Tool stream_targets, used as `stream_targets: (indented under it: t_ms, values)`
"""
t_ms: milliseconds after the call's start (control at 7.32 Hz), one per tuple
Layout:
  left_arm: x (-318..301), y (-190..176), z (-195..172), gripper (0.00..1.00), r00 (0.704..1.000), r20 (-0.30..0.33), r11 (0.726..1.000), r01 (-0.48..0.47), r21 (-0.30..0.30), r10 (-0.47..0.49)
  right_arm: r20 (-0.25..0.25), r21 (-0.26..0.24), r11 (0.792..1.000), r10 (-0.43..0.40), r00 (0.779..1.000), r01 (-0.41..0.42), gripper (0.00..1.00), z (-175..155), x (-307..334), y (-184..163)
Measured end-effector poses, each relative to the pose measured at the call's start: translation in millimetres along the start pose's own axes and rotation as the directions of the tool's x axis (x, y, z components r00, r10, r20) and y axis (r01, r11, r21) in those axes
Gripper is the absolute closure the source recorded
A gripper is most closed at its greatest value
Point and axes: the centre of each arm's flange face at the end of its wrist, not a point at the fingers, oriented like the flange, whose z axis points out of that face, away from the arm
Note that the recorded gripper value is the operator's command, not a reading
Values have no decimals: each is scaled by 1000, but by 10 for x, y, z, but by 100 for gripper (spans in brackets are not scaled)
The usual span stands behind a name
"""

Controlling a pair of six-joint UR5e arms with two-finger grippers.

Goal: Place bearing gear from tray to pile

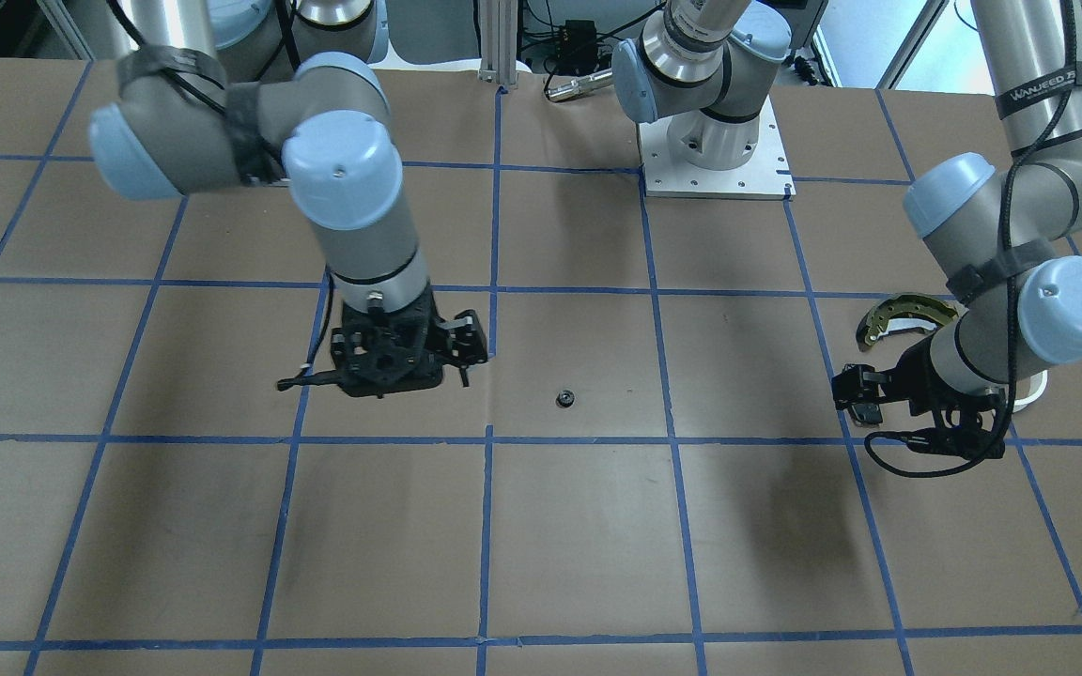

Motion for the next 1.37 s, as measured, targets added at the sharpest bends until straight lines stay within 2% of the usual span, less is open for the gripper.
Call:
stream_targets:
  t_ms: [273,410,546,956,1366]
  values:
    - [844,-40,-312,0,1000,15,999,-5,43,4,-32,3,1000,-6,999,6,0,-811,678,19]
    - [1299,-35,-384,0,1000,2,998,-15,64,15,-53,4,1000,-9,999,9,0,-1196,802,69]
    - [1714,-17,-396,0,1000,-10,997,-18,74,19,-63,6,1000,-10,998,10,0,-1446,840,126]
    - [2974,133,-262,0,997,-66,994,-25,108,32,-67,-9,1000,27,997,-28,0,-1590,1050,163]
    - [3489,332,182,0,997,-61,997,-42,61,45,-97,-39,997,68,993,-72,0,-1739,1068,363]
